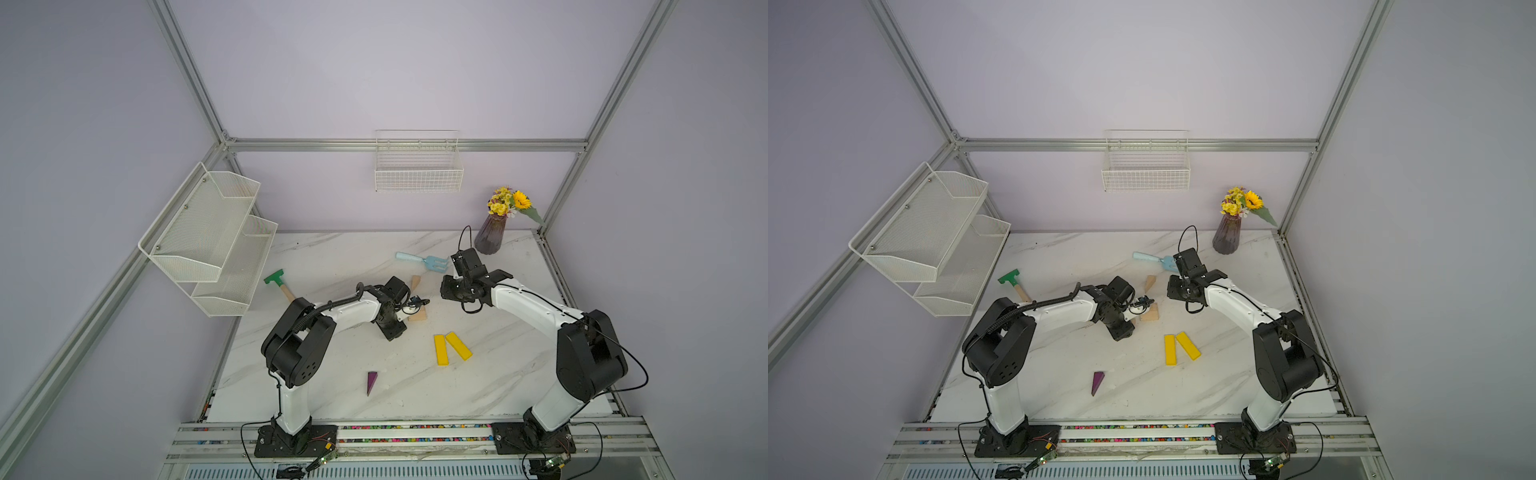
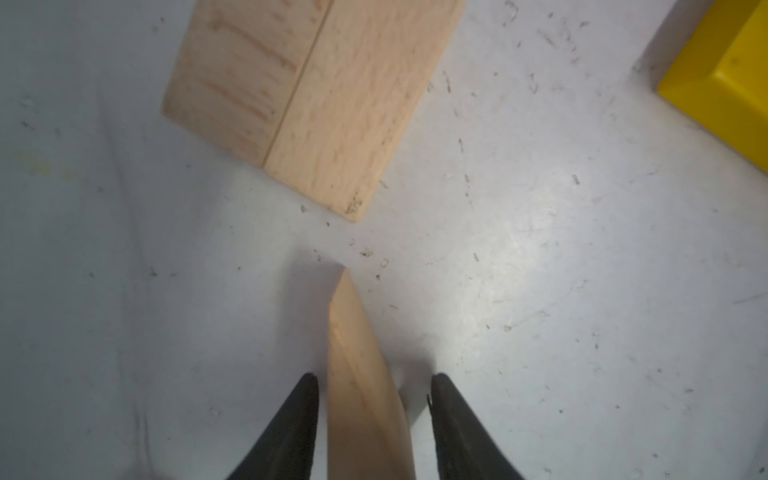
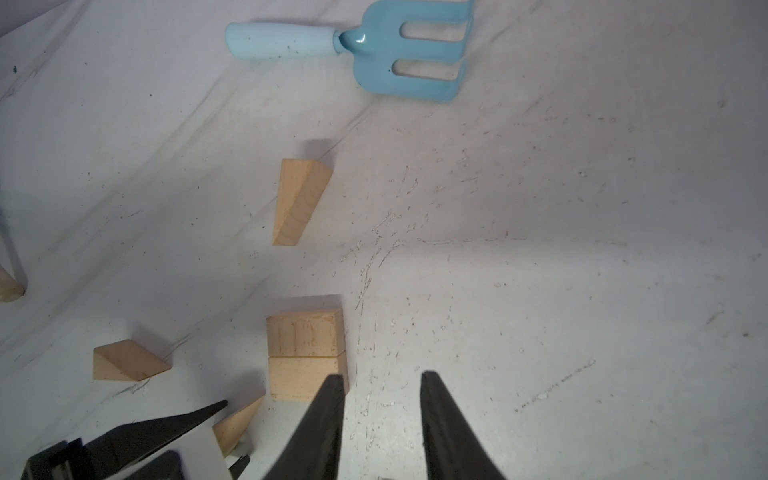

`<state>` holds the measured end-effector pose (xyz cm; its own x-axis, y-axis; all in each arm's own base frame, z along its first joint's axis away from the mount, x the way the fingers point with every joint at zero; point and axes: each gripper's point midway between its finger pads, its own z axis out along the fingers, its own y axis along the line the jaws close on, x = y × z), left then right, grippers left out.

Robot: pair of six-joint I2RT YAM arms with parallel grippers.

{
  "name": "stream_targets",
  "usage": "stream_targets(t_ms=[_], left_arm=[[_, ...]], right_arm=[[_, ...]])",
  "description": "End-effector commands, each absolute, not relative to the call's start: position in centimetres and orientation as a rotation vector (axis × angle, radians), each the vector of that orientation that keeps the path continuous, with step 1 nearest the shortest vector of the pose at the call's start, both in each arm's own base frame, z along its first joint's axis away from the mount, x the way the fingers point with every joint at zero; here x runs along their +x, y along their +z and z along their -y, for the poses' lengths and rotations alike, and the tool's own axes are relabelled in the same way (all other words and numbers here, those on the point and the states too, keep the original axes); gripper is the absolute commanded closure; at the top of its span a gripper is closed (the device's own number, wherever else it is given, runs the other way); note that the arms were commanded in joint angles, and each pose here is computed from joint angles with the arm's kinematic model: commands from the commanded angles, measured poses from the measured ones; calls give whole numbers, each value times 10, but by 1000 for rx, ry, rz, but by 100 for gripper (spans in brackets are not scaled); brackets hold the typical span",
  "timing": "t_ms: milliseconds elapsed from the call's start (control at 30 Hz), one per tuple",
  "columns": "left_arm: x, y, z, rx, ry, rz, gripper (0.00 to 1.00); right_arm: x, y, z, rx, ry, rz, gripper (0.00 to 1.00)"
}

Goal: Assemble a small pinwheel with building blocks
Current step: Assemble the building block at the center of the board.

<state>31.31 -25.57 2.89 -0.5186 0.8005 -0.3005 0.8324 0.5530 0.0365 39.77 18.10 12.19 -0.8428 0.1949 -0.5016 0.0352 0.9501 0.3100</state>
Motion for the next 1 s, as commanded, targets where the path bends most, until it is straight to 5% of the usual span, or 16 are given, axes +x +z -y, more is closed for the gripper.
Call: stream_targets(t_ms=[0,233,967], left_arm=[[318,41,262,1344,-176,-2456,47],[322,43,270,1338,-210,-2430,44],[320,44,278,1332,-271,-2408,72]], right_arm=[[401,127,-181,168,405,-2538,64],[401,127,-182,165,413,-2539,64],[399,129,-180,172,405,-2540,64]])
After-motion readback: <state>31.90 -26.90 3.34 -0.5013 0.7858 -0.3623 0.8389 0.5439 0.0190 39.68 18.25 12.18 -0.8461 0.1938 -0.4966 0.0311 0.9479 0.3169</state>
